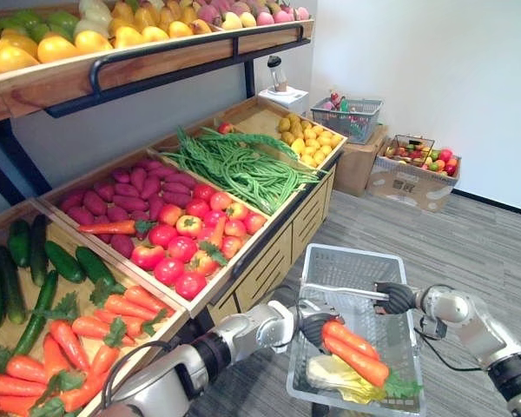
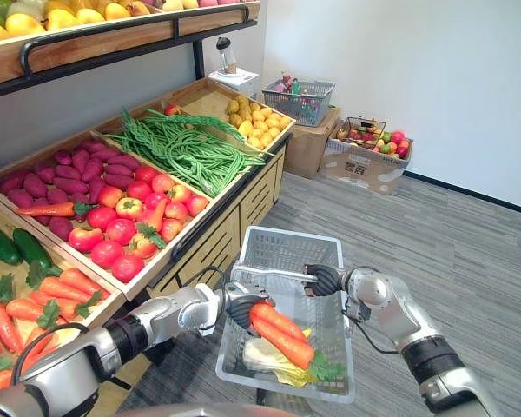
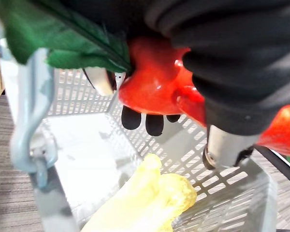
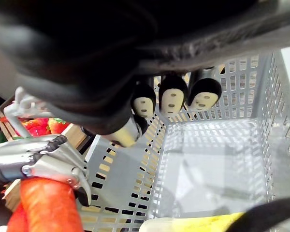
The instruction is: Pick vegetable in the basket
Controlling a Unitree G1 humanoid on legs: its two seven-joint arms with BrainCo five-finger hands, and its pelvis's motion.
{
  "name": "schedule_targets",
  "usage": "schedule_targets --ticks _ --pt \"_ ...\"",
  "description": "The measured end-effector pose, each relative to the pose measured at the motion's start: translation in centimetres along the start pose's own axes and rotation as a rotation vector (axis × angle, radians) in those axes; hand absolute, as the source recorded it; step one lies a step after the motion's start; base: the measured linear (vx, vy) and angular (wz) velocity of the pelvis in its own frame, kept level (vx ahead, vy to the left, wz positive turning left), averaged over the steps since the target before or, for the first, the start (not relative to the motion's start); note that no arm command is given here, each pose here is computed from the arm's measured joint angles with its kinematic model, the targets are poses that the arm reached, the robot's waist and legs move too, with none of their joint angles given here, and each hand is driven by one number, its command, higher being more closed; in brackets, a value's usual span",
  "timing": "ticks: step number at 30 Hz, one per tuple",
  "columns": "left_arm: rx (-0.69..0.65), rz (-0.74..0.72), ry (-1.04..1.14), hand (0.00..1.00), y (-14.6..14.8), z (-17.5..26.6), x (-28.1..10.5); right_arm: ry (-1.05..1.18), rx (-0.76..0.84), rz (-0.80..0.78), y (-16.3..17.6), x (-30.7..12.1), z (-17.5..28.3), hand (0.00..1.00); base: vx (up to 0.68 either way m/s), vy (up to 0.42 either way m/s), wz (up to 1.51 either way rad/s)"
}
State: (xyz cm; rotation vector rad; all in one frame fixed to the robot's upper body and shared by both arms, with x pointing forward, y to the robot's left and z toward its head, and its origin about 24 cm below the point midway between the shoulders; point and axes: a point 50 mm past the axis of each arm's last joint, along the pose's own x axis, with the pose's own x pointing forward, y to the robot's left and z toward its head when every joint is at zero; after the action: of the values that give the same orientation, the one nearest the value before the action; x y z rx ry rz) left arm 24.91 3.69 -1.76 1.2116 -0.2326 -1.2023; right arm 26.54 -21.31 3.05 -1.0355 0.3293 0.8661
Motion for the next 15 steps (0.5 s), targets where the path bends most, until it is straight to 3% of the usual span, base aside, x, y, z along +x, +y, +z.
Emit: schedule_targets --ticks 3,4,15 --pt "-0.023 0.016 0.034 1.00 0.0 -0.4 0.1 -0.003 -0.006 -0.005 -0.6 0.1 0.2 1.00 -0.04 0.038 -0.01" --pt "-0.037 0.028 0.046 0.00 -0.1 -0.5 0.2 -0.005 -0.009 -0.008 -0.7 0.1 0.2 1.00 -0.05 0.027 0.01" --pt "-0.042 0.063 0.174 0.00 -0.3 -2.0 0.6 -0.022 0.030 -0.049 -1.6 0.6 0.5 1.00 -0.04 0.025 0.01"
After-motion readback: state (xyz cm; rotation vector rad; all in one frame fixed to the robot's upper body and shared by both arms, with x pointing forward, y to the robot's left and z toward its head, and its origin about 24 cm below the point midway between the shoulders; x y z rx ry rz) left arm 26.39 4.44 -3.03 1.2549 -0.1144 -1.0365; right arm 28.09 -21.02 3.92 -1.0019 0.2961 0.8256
